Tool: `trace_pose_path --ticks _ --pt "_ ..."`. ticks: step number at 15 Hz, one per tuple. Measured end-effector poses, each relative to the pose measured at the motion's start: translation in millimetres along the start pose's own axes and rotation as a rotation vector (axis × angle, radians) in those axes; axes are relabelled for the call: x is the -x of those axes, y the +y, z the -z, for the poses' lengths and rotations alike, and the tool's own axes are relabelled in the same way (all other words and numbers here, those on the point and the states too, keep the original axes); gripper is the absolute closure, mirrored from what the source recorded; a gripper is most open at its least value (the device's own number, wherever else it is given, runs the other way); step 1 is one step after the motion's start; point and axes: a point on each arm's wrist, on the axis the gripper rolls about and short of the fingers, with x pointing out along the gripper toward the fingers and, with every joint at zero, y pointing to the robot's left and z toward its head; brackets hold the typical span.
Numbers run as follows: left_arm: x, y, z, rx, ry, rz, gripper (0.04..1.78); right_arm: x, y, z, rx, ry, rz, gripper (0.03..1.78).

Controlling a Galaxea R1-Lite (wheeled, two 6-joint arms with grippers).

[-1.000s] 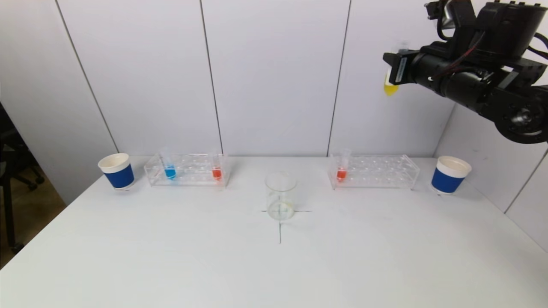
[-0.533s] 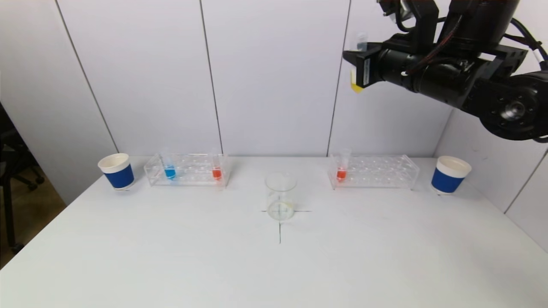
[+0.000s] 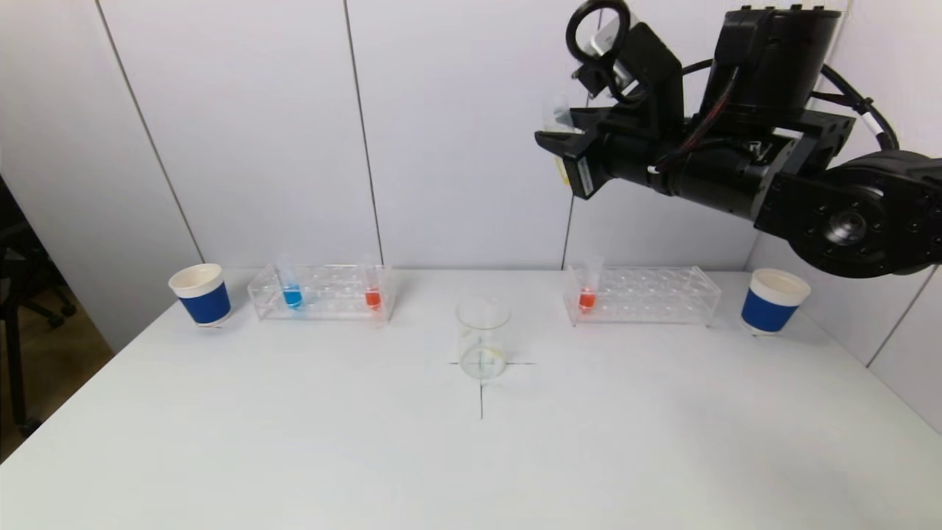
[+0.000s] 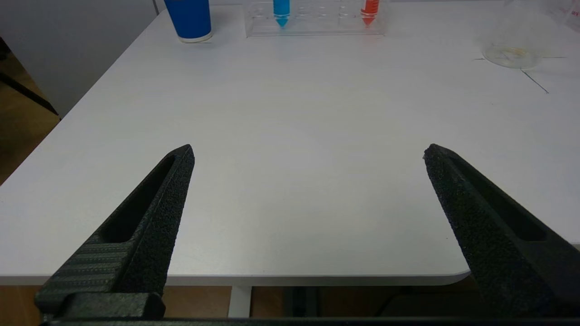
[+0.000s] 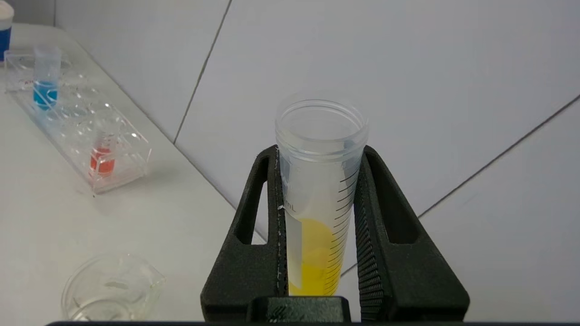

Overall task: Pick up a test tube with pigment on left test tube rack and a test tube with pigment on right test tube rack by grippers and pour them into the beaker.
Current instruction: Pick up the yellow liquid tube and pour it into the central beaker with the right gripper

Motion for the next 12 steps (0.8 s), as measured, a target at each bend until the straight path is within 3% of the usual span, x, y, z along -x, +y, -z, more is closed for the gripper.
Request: trace_pose_path --ticks 4,7,12 --pt "0.0 0.0 0.0 0.000 0.000 0.000 0.05 -11.8 17.8 10.6 0.035 -0.010 -0.033 1.33" --pt "0.0 0.0 0.0 0.000 0.000 -0.001 0.05 -21.3 25.1 25.2 0.127 -0.083 -0.068 1.33" --pt "0.0 0.0 0.0 0.000 0.000 -0.001 0.05 -26.5 27.8 49.2 0.272 -0.098 -0.154 1.33"
